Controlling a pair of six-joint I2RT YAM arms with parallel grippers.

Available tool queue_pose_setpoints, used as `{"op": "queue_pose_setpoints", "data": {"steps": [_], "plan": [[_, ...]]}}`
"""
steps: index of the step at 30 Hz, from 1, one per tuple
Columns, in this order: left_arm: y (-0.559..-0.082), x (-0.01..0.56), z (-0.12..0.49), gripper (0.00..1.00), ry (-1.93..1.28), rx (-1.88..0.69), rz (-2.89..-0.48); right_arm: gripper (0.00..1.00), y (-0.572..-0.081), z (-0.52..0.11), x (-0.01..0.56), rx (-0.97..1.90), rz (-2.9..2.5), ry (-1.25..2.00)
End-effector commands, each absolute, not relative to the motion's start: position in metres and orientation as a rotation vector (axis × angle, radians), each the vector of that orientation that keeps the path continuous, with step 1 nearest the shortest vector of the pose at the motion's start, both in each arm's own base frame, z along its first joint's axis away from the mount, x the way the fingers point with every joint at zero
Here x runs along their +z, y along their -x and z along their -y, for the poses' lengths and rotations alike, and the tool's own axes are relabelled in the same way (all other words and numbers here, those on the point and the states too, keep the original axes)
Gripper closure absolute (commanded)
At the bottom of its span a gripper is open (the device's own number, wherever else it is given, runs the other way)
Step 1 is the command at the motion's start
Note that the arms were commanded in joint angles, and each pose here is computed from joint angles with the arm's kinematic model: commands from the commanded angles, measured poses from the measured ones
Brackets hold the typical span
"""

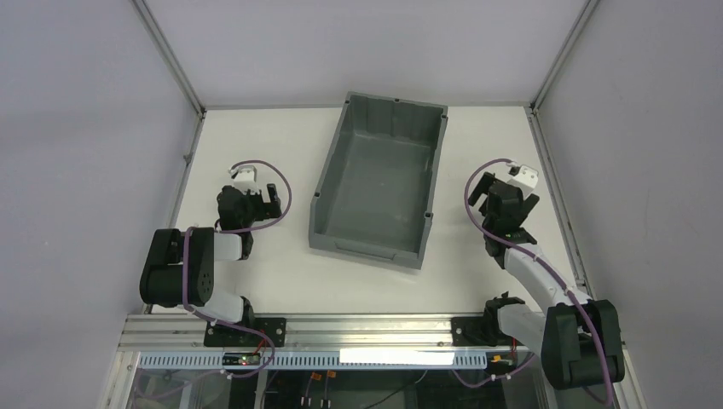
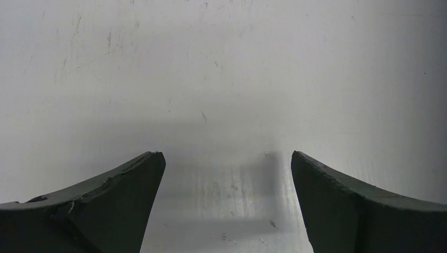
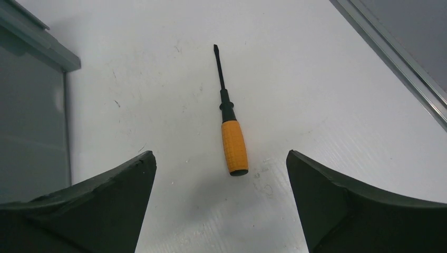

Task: Put the screwdriver in the bin

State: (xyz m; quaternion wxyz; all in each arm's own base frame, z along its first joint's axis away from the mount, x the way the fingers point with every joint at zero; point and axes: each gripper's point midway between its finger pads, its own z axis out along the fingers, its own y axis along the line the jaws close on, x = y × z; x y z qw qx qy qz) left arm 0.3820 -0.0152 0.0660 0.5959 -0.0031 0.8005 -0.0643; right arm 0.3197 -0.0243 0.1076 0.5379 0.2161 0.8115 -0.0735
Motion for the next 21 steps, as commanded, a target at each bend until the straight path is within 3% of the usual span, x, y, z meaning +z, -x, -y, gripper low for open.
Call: {"op": "queue_pose_setpoints", "data": {"steps": [1, 7, 10, 21], "plan": [[-0.39, 0.08, 0.019, 0.01, -0.023, -0.151, -1.81, 0.02, -0.33, 0.036, 0.133, -0.192, -1.807, -0.603], [-0.39, 0.08, 0.019, 0.01, -0.023, -0.151, -1.81, 0.02, -0.325, 0.047, 0.151, -0.349, -2.044, -0.606], [-0.391, 0.08, 0.019, 0.01, -0.022, -0.15, -1.809, 0.02, -0.331, 0.046, 0.155, -0.286, -2.272, -0.655], [-0.39, 0.08, 0.019, 0.01, -0.023, -0.151, -1.809, 0.23, -0.369, 0.04, 0.098, -0.213, -2.813, -0.593]]}}
